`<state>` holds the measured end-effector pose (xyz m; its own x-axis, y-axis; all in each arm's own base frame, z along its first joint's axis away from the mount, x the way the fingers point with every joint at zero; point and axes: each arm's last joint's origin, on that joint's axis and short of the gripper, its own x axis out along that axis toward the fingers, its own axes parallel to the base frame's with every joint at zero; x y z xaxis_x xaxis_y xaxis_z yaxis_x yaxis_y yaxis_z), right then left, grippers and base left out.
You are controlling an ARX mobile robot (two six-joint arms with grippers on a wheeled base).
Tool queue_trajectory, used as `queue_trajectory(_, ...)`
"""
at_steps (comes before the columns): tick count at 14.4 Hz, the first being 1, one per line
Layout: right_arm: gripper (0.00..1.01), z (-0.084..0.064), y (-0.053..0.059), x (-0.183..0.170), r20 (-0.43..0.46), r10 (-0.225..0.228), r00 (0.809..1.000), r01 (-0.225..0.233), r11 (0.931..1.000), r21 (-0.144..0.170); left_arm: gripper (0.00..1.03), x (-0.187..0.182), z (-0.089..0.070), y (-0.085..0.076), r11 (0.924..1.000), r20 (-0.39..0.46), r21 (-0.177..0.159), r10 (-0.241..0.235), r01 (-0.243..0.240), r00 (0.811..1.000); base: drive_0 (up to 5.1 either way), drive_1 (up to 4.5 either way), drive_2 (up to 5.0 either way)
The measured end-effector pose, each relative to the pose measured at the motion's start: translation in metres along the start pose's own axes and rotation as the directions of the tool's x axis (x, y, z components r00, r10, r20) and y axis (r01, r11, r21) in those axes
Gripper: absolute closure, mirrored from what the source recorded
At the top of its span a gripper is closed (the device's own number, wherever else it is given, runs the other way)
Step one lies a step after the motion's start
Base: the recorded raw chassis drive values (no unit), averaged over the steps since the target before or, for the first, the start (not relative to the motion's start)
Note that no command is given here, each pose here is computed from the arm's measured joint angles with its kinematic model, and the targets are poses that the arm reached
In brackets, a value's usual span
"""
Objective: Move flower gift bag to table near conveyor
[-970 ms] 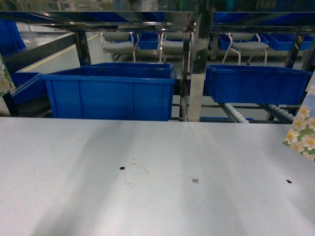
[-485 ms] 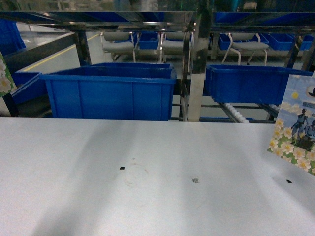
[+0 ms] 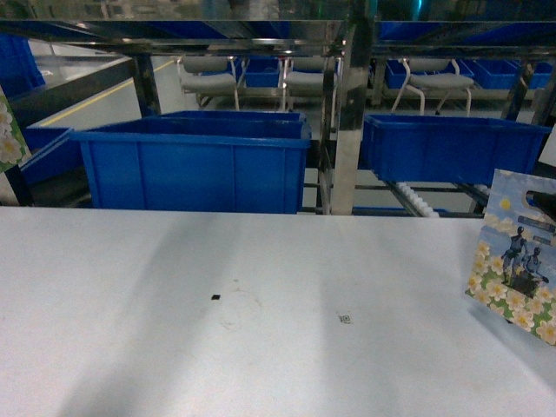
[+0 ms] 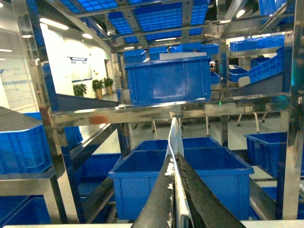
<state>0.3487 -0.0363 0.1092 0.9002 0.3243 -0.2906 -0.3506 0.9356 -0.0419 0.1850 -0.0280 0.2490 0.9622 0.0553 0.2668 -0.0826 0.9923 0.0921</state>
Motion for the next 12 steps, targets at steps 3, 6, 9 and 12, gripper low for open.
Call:
queue_trajectory(3,0.99,-0.024,-0.003,-0.007,-0.059,-0.002,0.998,0.003,0.9999,0.012,1.01,0.0,0.0,0.0,1.0,0.0,0.0,0.0,0.0,1.0,0.0,0.0,0.0)
queue_trajectory(6,0.99,-0.031,-0.002,-0.015,-0.062,-0.003,0.998,0.003,1.0,0.0,1.01,0.0,0.0,0.0,1.0,0.0,0.0,0.0,0.0,1.0,0.0,0.0,0.0)
queue_trajectory(9,0.74,-0.031,0.002,-0.036,-0.046,-0.042,0.998,0.043,0.9985,0.032,1.01,0.0,0.0,0.0,1.0,0.0,0.0,0.0,0.0,1.0,0.0,0.0,0.0)
queue_trajectory(12,0.34,0.001,0.012,-0.052,0.084,-0.071,0.994,0.071,0.9975,0.002,1.01,0.0,0.0,0.0,1.0,-0.001,0.0,0.0,0.0,1.0,0.0,0.0,0.0)
